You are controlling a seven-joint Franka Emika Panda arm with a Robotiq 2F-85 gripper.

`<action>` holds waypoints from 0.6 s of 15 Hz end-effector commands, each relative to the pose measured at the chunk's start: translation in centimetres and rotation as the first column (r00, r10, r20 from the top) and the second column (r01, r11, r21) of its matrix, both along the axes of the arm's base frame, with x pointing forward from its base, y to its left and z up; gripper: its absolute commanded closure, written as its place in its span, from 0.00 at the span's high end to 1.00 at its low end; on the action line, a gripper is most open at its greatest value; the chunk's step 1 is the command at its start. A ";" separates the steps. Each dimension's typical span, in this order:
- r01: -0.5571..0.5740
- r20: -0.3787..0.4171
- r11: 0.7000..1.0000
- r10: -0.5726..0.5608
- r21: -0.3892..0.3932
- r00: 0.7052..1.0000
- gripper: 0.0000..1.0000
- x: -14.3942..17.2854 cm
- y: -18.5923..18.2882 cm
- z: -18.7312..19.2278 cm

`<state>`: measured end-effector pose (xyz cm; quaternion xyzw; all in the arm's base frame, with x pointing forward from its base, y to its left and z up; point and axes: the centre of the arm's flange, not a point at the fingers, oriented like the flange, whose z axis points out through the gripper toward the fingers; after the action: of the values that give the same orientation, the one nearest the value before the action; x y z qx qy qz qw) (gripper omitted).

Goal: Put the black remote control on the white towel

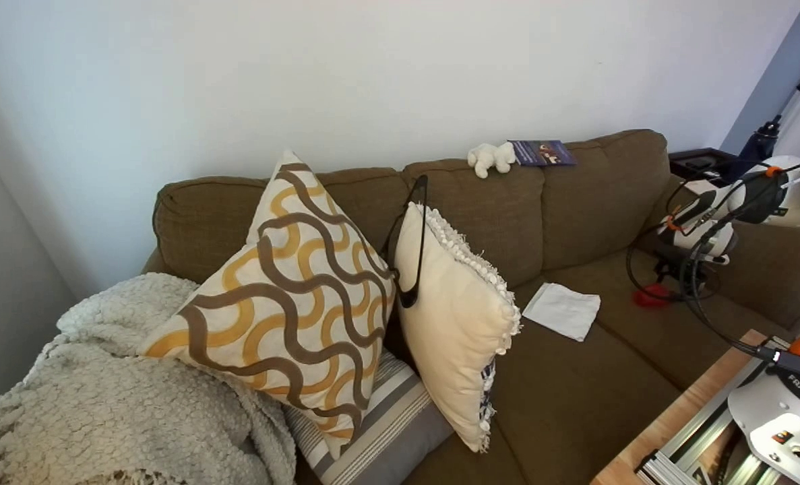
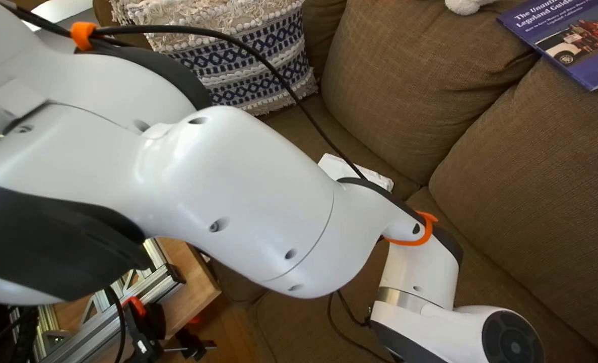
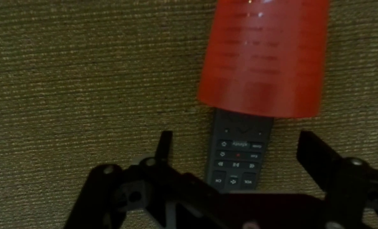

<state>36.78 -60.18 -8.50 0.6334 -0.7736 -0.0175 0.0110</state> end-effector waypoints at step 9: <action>0.053 0.004 0.998 -0.053 0.027 0.999 0.95 -0.4 -0.8 -5.1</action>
<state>35.78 -58.91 -10.14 0.6239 -0.7808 -0.0331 0.0034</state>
